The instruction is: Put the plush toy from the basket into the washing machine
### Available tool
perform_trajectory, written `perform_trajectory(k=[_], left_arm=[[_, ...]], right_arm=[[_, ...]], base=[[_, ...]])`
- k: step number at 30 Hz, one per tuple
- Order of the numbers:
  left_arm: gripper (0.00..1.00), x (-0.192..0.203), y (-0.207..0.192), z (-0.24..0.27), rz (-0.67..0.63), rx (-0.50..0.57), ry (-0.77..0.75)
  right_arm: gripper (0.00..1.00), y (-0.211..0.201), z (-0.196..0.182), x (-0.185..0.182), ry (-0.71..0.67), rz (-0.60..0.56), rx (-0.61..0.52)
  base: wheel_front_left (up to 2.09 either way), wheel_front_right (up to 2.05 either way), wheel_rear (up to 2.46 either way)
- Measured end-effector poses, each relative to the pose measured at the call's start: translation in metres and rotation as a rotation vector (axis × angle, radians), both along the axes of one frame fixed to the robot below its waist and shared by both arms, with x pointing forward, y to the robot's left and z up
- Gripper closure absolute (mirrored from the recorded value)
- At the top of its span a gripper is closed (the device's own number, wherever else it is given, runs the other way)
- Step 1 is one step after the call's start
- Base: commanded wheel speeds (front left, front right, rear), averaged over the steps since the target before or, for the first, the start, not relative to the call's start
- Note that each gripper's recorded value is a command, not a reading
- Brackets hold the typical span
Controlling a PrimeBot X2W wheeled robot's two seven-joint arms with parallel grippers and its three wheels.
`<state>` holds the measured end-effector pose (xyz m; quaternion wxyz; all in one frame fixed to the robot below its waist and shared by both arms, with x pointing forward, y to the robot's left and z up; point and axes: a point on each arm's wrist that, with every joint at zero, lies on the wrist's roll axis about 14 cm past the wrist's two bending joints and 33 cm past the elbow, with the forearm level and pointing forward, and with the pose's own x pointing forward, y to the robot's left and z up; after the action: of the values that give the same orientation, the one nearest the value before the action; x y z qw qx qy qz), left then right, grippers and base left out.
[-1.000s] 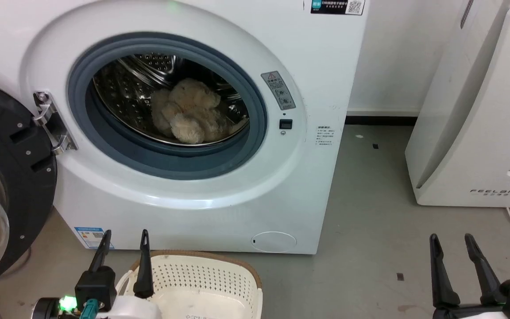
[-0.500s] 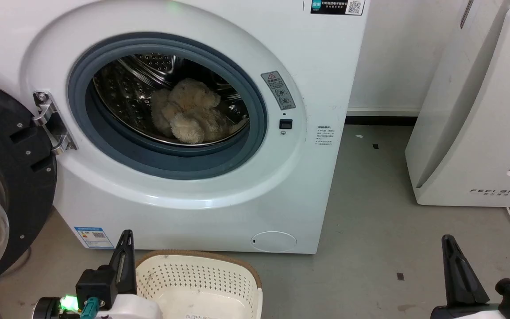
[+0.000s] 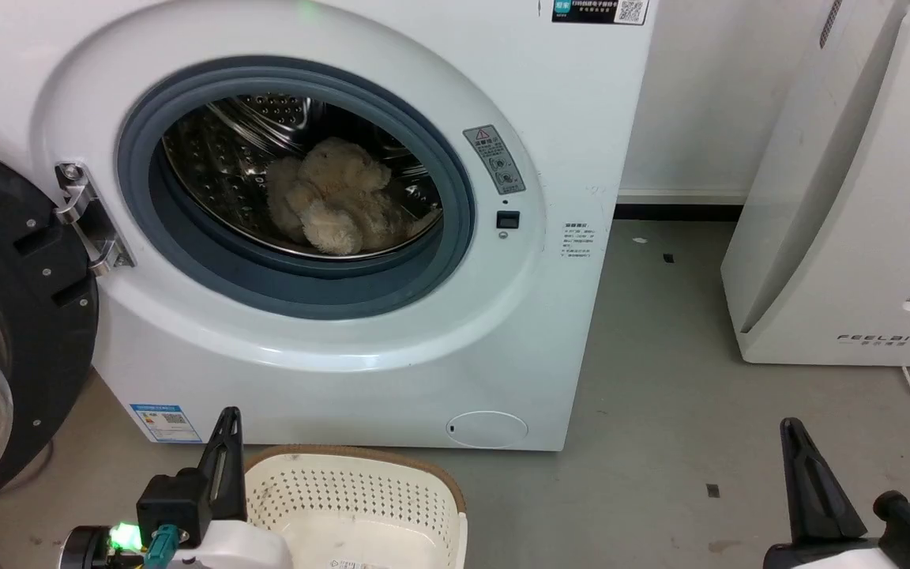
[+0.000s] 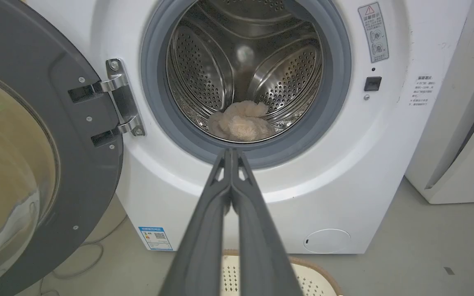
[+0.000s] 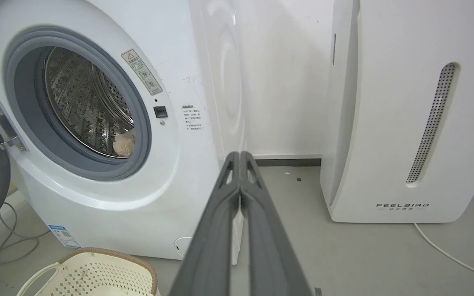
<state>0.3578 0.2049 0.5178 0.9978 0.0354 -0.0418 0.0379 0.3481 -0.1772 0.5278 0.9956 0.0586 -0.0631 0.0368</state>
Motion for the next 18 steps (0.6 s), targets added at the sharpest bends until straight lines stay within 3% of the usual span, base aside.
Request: perform_trajectory(k=[18], left_arm=[[1.00,0.0030,-0.0055,0.0011,-0.014,-0.007,0.017]], right_arm=[[1.00,0.0033,-0.0022,0.0036,0.029,0.011,-0.023]], base=[[0.00,0.00,0.00]])
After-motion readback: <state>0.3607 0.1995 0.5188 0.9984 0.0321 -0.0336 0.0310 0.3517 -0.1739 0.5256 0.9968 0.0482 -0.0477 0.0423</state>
